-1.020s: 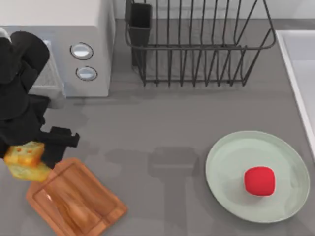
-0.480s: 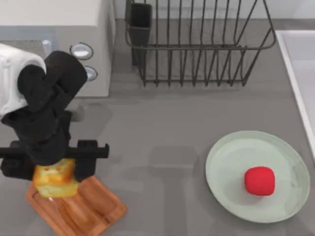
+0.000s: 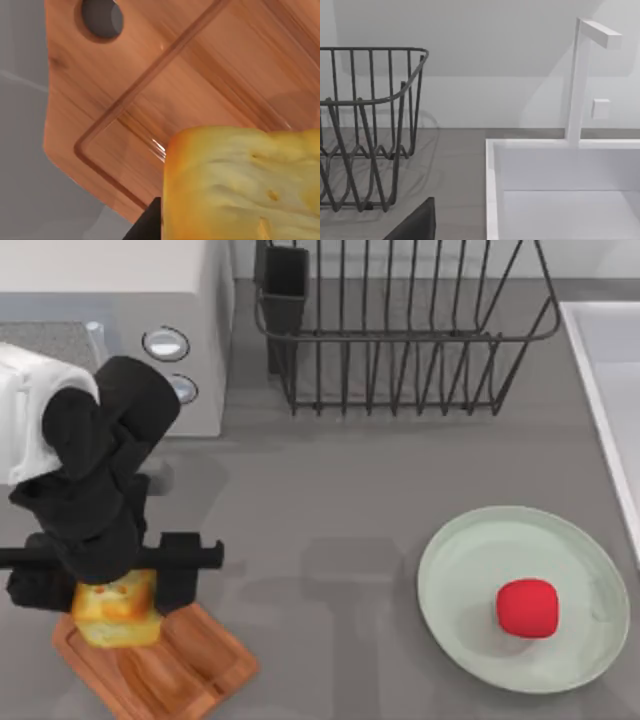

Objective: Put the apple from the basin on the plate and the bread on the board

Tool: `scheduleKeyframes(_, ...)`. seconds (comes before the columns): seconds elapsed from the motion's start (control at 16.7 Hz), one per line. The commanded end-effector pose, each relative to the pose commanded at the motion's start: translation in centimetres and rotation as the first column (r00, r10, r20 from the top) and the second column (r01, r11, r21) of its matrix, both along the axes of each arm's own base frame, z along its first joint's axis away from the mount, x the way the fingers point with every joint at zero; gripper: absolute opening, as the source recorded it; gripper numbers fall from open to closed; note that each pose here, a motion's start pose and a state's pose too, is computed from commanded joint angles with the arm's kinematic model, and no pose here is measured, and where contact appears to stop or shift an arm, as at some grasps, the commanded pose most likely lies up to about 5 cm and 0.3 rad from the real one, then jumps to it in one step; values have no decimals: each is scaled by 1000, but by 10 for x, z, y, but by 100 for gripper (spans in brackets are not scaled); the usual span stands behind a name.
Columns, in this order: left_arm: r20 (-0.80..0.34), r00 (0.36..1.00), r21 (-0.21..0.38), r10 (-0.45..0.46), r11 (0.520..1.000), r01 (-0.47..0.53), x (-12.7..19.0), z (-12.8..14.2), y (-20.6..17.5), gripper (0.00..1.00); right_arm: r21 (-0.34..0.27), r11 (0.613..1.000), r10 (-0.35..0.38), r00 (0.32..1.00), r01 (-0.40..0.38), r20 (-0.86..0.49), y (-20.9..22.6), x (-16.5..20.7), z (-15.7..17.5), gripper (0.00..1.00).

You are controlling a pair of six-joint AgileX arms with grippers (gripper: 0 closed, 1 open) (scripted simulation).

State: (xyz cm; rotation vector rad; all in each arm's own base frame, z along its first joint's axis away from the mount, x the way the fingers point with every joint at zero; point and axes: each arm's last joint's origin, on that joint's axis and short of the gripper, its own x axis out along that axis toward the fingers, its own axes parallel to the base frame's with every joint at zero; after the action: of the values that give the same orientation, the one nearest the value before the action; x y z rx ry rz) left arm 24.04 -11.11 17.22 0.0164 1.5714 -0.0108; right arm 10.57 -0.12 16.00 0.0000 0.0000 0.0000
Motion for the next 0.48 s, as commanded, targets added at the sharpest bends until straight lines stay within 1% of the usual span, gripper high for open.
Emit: scheduleKeyframes(0.48,6,1000,-4,-1,1000,1,-1,-25,0,0,0,1000,0,1000,0,0,0,0,0,100)
